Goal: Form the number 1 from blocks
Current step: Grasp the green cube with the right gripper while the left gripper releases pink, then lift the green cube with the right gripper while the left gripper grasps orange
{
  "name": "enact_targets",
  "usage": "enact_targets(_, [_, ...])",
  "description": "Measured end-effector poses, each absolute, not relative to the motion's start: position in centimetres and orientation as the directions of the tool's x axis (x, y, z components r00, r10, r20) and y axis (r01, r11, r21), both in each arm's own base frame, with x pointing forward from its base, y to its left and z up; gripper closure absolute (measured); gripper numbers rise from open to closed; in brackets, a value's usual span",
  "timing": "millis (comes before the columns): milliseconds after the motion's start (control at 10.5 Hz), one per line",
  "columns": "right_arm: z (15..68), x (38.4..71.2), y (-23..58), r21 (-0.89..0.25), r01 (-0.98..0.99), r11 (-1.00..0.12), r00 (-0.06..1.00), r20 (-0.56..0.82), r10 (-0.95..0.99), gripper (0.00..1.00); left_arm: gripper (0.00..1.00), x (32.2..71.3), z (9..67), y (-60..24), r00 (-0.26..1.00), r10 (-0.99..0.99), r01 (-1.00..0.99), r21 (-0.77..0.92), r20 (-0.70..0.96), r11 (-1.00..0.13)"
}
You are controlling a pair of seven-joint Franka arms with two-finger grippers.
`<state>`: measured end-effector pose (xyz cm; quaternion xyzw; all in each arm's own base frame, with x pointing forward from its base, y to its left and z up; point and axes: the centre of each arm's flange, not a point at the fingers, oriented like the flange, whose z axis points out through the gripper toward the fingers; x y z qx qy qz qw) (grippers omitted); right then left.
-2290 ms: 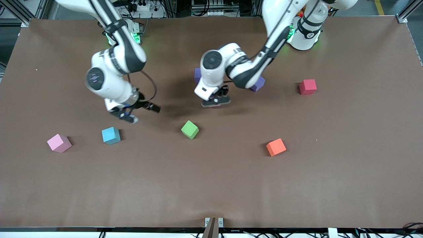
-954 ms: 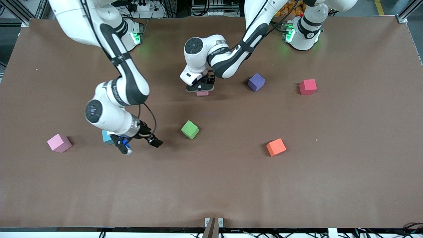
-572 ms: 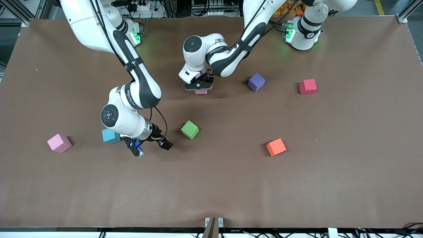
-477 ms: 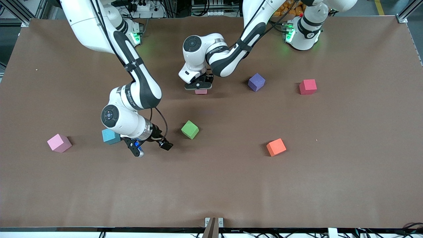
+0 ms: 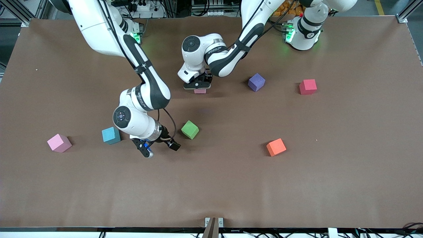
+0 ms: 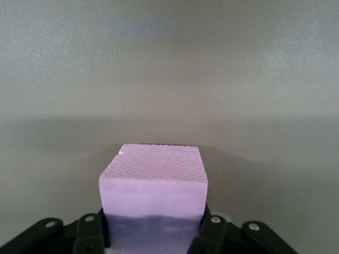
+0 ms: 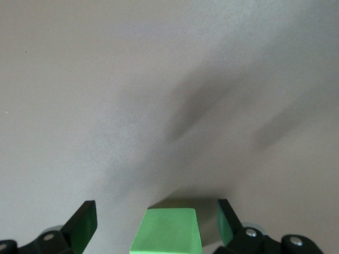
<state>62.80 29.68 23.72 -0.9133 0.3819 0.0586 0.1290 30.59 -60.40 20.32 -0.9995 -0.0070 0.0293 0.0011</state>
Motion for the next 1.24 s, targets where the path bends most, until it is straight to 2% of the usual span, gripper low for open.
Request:
enact_targets(95, [23.2,62.8,29.8,-0.187,-0.712,-0.677,0.702,-0.205,-0.682,0.0,0.35,30.1,20.3,-60.7,0.998,0.005,0.005,-0.002,-0.058,-1.0])
enact_targets(382, [21.8,62.6,30.3,-0.175,-0.709,-0.683,0.705,-0.207,-0.679,0.0,0.0,29.5,20.9,-61.5,0.999,-0.008,-0.007,0.011,-0.051,-1.0])
enact_targets(763, [21.1,62.3,31.9,-0.177,-0.704,-0.688,0.709,-0.222,-0.669,0.0,0.0,31.2,24.9,-61.4,1.0,0.011,0.012,0.028,-0.015,-1.0])
enact_targets(1240, [20.6,60.9,34.4,-0.179,-0.699,-0.692,0.713,-0.26,-0.652,0.0,0.0,39.0,30.5,-55.6,0.994,0.11,0.11,-0.038,0.009,-0.993])
